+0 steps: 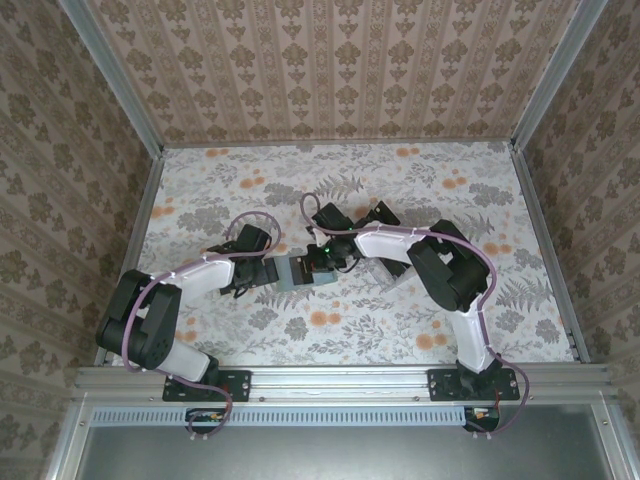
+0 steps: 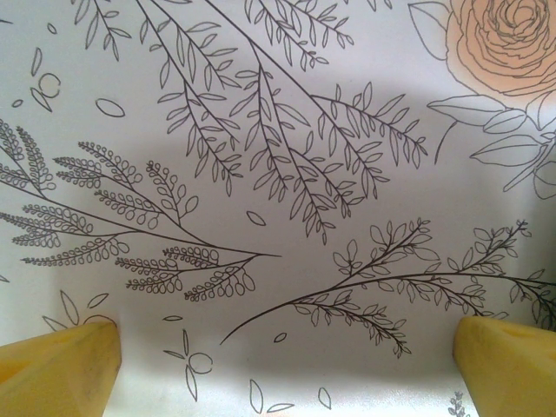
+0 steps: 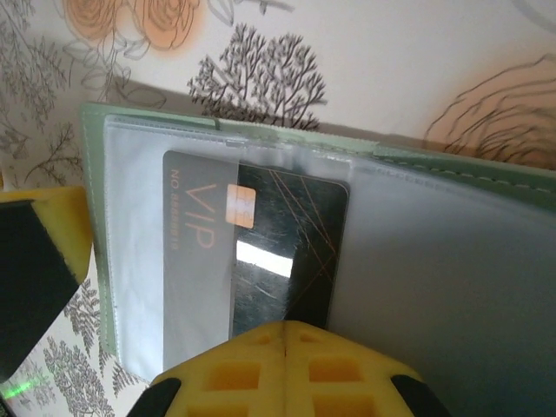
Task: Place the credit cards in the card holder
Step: Insert the credit card into the card slot.
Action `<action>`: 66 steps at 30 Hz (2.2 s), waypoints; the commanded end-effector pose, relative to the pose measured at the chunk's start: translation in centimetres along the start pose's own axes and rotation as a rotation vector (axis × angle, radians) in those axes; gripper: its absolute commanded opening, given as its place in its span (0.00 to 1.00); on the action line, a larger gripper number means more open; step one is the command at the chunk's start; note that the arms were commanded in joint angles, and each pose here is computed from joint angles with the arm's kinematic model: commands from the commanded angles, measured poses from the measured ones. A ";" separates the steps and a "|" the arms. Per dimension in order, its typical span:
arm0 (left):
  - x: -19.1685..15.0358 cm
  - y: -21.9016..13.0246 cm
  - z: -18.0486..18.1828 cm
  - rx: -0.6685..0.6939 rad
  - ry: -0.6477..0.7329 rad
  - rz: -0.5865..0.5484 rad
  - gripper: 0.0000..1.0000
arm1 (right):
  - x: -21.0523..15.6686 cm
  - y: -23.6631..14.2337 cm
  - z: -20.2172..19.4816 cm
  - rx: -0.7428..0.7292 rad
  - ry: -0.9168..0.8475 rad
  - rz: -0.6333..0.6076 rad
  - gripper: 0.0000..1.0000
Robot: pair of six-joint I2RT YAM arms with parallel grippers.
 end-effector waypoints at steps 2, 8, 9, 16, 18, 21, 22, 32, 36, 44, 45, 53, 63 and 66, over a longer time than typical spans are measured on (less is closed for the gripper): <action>-0.1 1.2 -1.2 -0.043 0.018 0.012 1.00 | -1.4 -0.4 1.0 0.032 0.019 0.037 0.05; -0.1 1.3 -1.2 -0.041 0.022 0.015 1.00 | 0.3 -2.4 1.9 0.049 0.005 -0.016 0.05; -0.1 1.3 -1.2 -0.040 0.022 0.016 1.00 | 0.7 -2.7 1.8 0.052 0.009 -0.027 0.05; -0.2 1.4 -1.2 -0.038 0.025 0.020 1.00 | 2.6 -3.7 0.7 0.033 0.023 -0.060 0.05; -0.2 1.4 -1.1 -0.037 0.025 0.019 1.00 | 2.7 -3.4 0.3 0.019 0.026 -0.054 0.05; -0.1 1.4 -1.2 -0.038 0.024 0.016 1.00 | 2.7 -2.6 -0.2 0.005 0.030 -0.041 0.05; -0.1 1.4 -1.1 -0.037 0.024 0.016 1.00 | 2.7 -2.4 -0.4 0.003 0.034 -0.038 0.05; -0.2 1.6 -1.2 -0.037 0.024 0.020 1.00 | 2.1 -0.9 -0.2 0.011 0.038 -0.006 0.05; -0.2 1.6 -1.2 -0.040 0.026 0.020 1.00 | 1.7 -0.3 0.0 0.011 0.033 0.008 0.05; -0.4 1.7 -1.2 -0.041 0.025 0.022 1.00 | 1.0 0.8 0.8 0.020 0.023 0.035 0.05; -0.4 1.7 -1.2 -0.042 0.026 0.023 1.00 | 1.0 0.8 1.0 0.023 0.019 0.035 0.05; -0.5 1.8 -1.2 -0.043 0.022 0.024 1.00 | 0.6 1.4 2.2 0.049 0.018 0.053 0.05; -0.3 1.6 -1.2 -0.044 0.024 0.019 1.00 | 0.6 -0.2 3.0 0.067 0.007 0.020 0.05; -0.1 1.3 -1.3 -0.050 0.025 0.010 1.00 | 0.8 -1.3 2.8 0.065 0.011 -0.006 0.05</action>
Point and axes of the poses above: each hand's point on the last joint's axis, 136 mm out from that joint toward the fingers, its own y axis out along the fingers, its own z axis along the line the jaws close on, x = y × z, the point moved 1 cm from there along -y, back along the fingers, and after that the axes turned 12 degrees about y, right-handed, at the moved point
